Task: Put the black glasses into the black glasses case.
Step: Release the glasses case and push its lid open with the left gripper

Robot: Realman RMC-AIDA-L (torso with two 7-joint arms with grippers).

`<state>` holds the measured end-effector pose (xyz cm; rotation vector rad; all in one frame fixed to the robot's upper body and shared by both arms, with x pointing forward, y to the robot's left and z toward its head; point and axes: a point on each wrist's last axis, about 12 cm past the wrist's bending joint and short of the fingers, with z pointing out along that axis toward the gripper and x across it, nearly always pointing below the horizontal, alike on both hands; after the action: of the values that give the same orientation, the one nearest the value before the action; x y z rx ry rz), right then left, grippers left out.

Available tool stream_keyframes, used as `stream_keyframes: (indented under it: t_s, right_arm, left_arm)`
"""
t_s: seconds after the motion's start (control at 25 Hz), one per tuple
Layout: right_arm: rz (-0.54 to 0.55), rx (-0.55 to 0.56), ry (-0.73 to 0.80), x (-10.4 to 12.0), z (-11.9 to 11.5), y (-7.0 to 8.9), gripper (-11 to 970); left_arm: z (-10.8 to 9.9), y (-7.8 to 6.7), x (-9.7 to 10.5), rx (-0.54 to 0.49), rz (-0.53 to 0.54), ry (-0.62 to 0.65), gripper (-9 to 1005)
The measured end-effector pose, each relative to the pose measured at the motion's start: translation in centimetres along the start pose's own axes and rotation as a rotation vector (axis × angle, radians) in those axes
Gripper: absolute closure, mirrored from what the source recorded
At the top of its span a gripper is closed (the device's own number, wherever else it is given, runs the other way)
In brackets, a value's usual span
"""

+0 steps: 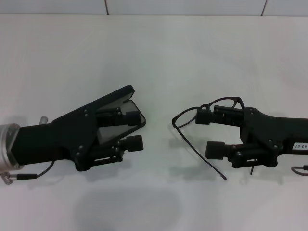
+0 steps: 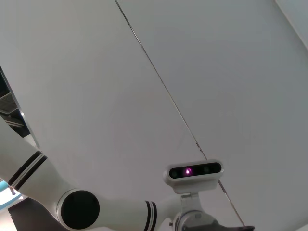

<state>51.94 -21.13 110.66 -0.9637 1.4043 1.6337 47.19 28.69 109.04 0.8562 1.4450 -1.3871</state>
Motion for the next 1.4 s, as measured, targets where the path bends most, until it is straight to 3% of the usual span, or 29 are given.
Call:
stream_keyframes:
  t_s: [0.48, 0.56, 0.72, 0.88, 0.96, 1.08, 1.2, 1.4]
  right_arm:
    - [-0.026, 0.021, -0.030, 0.1, -0.2, 0.0, 75]
    - [-0.039, 0.047, -0.041, 0.2, -0.6, 0.0, 76]
    - [-0.066, 0.100, -0.066, 0.5, -1.4, 0.0, 77]
    - [-0.065, 0.128, -0.093, 1.0, -2.1, 0.3, 77]
    - [-0.062, 0.156, -0.121, 1.5, -2.8, 0.6, 78]
    - [-0.075, 0.205, -0.177, 2.0, -3.8, 1.2, 78]
    - [-0.084, 0.228, -0.204, 2.3, -4.2, 1.5, 79]
    - [-0.080, 0.248, -0.208, 2.6, -4.5, 1.6, 80]
  left_arm:
    - [0.0, 0.0, 0.0, -0.003, -0.021, -0.007, 423]
    - [0.3, 0.3, -0.7, 0.002, -0.035, -0.003, 423]
    - [1.0, 1.1, -4.9, 0.001, -0.033, 0.085, 423]
    - [1.5, 0.9, -10.9, -0.131, -0.004, 0.283, 424]
    - [2.1, 0.1, -13.6, -0.271, 0.062, 0.401, 424]
    - [2.9, -0.7, -15.5, -0.456, 0.138, 0.538, 424]
    - [3.7, -0.6, -16.0, -0.565, 0.143, 0.672, 424]
    - [4.8, 2.1, -14.1, -0.614, 0.059, 0.781, 424]
